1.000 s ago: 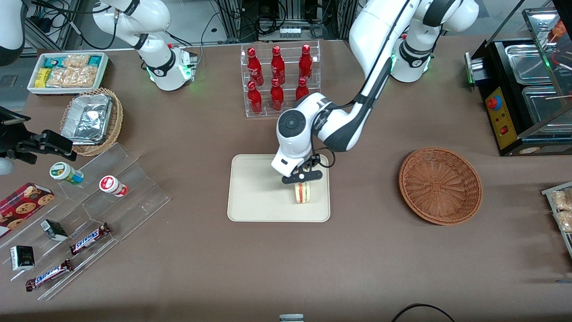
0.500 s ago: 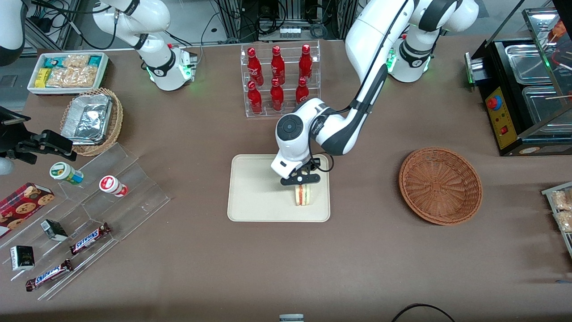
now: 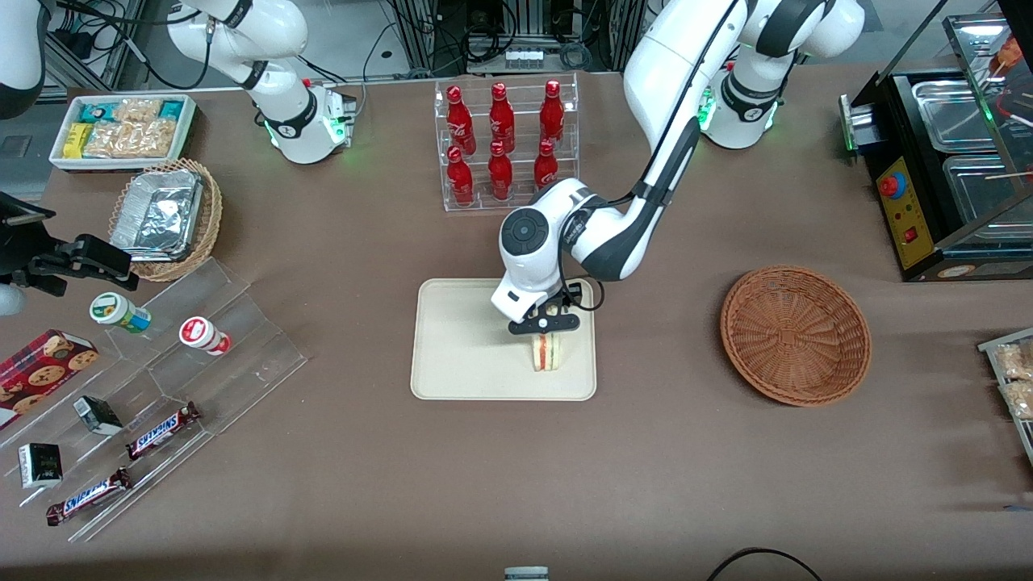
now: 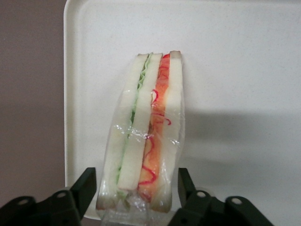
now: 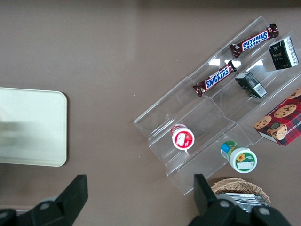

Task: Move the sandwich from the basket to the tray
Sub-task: 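Open the left gripper and raise it off the sandwich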

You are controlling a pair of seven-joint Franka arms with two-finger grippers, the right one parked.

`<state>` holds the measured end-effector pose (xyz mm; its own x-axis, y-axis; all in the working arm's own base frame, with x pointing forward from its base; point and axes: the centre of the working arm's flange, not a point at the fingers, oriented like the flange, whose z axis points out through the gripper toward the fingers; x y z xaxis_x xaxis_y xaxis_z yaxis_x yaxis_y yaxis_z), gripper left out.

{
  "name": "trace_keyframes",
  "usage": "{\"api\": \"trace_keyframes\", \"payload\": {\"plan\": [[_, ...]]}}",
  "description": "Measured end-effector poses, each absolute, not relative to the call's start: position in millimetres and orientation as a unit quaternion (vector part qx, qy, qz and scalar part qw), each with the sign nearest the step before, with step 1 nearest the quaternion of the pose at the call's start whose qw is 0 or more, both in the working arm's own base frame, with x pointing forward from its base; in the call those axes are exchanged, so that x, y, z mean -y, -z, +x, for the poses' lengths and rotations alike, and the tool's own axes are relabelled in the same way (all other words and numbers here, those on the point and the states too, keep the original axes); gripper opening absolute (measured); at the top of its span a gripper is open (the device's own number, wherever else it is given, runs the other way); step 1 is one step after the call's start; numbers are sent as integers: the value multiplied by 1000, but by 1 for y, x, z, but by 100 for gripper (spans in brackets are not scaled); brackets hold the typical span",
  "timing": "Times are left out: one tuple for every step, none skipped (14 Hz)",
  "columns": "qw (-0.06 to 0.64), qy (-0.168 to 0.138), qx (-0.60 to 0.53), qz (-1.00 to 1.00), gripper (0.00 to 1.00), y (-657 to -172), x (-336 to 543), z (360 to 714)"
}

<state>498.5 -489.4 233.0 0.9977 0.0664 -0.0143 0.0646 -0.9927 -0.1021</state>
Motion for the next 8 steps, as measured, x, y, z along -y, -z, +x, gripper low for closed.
{"api": "trace_keyframes", "payload": {"plan": [[49,-7,34,-998,93,-235,489,499],[47,-5,38,-998,100,-240,489,501],[45,-1,46,-998,100,-249,488,504],[42,3,61,-997,100,-262,487,506],[41,5,80,-996,100,-279,485,509],[42,8,100,-994,100,-300,481,510],[41,13,115,-992,100,-322,475,513],[36,21,126,-991,100,-345,468,517]]}}
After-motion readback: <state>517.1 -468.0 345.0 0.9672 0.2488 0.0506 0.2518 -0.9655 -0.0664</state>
